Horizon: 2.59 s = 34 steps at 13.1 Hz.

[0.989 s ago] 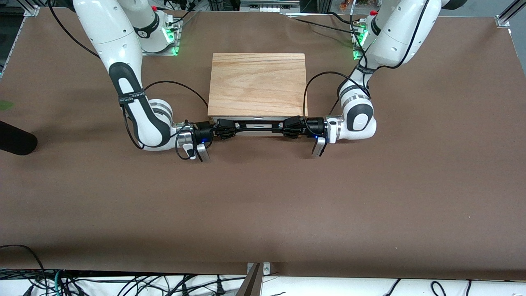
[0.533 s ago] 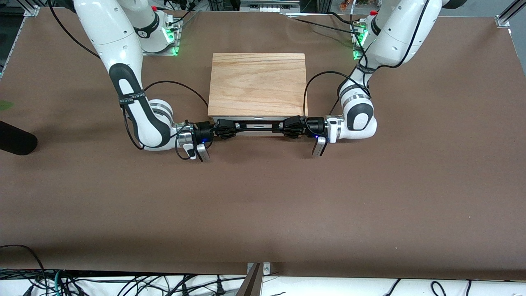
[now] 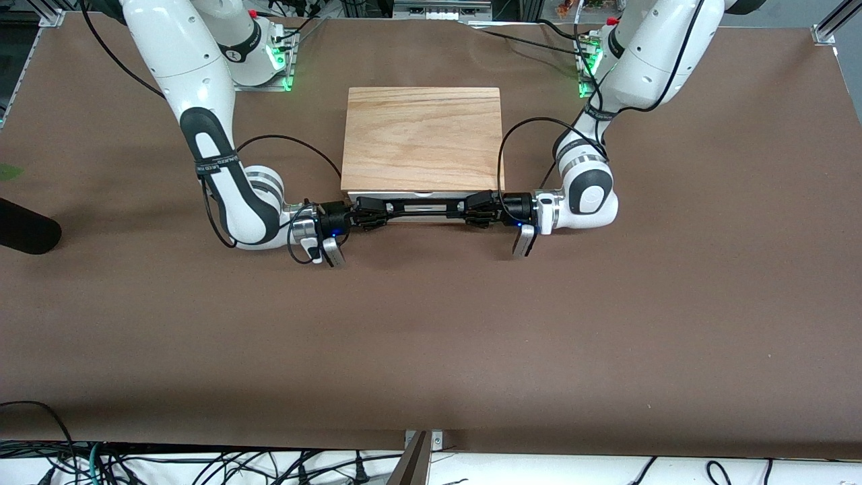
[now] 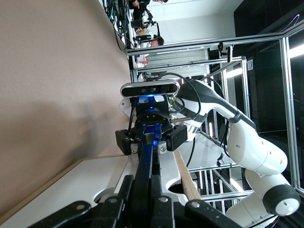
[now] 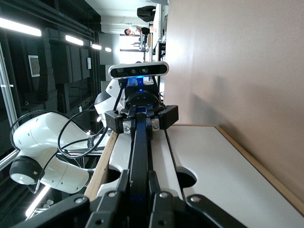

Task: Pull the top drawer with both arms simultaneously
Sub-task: 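Pull the handle with both grippers, sliding the drawer out of the box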

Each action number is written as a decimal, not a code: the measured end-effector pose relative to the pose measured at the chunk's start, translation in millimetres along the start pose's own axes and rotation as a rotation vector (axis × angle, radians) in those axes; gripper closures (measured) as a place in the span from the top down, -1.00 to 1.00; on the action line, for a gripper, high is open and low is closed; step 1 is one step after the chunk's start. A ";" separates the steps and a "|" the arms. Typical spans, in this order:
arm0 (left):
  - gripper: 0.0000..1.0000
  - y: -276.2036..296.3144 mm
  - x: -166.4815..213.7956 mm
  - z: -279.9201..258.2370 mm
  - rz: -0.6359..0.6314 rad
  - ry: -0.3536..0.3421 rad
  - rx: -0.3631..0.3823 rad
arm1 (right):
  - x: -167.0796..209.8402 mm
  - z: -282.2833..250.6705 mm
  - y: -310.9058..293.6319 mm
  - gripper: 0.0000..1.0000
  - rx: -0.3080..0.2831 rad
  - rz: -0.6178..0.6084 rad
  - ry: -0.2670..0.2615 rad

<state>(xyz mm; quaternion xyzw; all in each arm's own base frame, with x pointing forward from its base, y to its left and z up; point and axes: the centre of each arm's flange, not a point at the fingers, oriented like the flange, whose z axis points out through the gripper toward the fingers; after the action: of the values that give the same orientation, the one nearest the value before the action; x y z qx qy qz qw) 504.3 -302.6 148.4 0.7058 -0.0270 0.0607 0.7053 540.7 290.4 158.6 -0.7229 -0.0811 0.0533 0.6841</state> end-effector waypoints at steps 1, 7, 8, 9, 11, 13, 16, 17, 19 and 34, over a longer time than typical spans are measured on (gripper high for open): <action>-0.63 -0.2 2.1 0.1 0.003 0.002 0.000 | 2.4 -0.4 0.2 -0.64 0.002 -0.004 0.000; -0.63 -3.0 26.9 0.1 0.029 0.018 -0.007 | 26.6 -5.1 -2.1 -0.64 0.000 -0.011 0.016; -0.63 -3.6 30.8 0.1 0.030 0.021 -0.007 | 30.7 -5.9 -2.0 -0.64 0.001 -0.005 0.019; -0.63 -4.3 35.1 0.2 0.031 0.024 -0.008 | 35.0 -6.7 -2.2 -0.64 0.002 -0.001 0.021; -0.63 -5.5 45.0 0.6 0.032 0.030 -0.012 | 44.2 -8.9 -2.7 -0.64 0.001 0.004 0.029; -0.63 -6.7 56.4 1.1 0.029 0.037 -0.015 | 54.7 -11.2 -4.0 -0.64 -0.002 0.003 0.040; -0.63 -9.8 70.2 2.9 0.030 0.043 -0.022 | 65.6 -14.9 -4.9 -0.64 -0.007 -0.004 0.056; -0.63 -10.4 74.3 3.0 0.029 0.045 -0.023 | 68.9 -15.6 -5.0 -0.64 -0.008 -0.008 0.061; -0.63 -11.7 82.5 3.4 0.028 0.048 -0.026 | 76.2 -17.3 -5.5 -0.64 -0.010 -0.003 0.069; -0.36 -20.3 115.5 -22.7 0.007 0.100 0.007 | 100.0 -30.4 -3.8 -0.64 -0.010 0.011 0.113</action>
<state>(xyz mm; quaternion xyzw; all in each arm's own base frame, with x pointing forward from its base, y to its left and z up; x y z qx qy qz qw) 620.3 -274.4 142.5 0.7043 0.0058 0.0986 0.7030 644.4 279.8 167.6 -0.7287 -0.0388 0.0155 0.6835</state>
